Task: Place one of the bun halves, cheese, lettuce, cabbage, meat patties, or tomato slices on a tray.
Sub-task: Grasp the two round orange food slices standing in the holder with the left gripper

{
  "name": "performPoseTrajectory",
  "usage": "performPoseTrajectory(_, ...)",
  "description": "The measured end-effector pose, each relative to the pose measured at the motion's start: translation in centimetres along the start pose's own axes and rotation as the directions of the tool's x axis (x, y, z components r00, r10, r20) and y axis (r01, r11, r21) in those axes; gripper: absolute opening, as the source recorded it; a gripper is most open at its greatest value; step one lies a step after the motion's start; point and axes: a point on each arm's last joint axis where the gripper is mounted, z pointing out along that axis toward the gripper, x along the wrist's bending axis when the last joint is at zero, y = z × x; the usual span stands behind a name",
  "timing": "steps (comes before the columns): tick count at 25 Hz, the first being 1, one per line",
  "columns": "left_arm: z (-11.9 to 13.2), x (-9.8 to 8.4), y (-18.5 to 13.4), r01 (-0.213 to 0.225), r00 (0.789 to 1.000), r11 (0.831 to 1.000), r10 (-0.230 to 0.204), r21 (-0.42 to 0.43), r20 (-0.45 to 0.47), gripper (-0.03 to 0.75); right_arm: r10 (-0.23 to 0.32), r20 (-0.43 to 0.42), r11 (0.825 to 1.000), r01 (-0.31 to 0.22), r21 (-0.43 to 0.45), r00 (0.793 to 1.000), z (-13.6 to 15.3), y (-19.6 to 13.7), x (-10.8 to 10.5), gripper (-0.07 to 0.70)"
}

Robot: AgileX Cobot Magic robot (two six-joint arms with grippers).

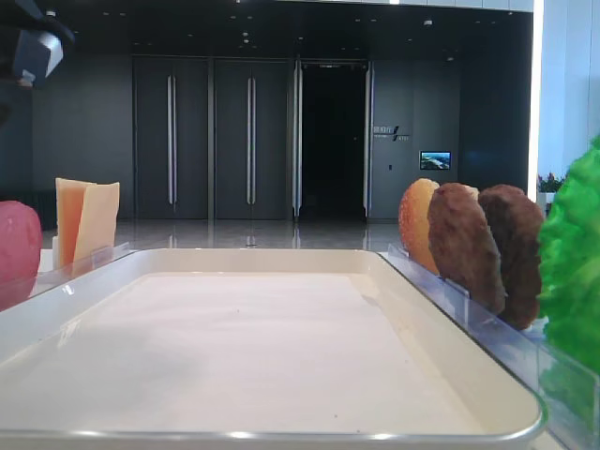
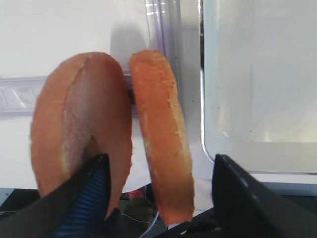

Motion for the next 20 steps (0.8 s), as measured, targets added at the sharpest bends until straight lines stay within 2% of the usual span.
performPoseTrajectory(9, 0.0, 0.2, 0.1, -0.010, 1.000, 1.000, 0.010, -0.009, -0.018, 0.155, 0.000, 0.000, 1.000, 0.000, 0.000, 1.000, 0.0, 0.0, 0.0, 0.520)
performPoseTrajectory(17, -0.1, 0.2, 0.1, -0.021, 1.000, 1.000, 0.021, -0.013, -0.017, 0.147, 0.000, 0.000, 1.000, 0.000, 0.000, 1.000, 0.0, 0.0, 0.0, 0.520)
performPoseTrajectory(20, -1.2, 0.5, -0.6, -0.024, 0.999, 0.999, 0.025, -0.038, 0.025, 0.146, 0.000, 0.000, 1.000, 0.000, 0.000, 1.000, 0.0, 0.0, 0.0, 0.520)
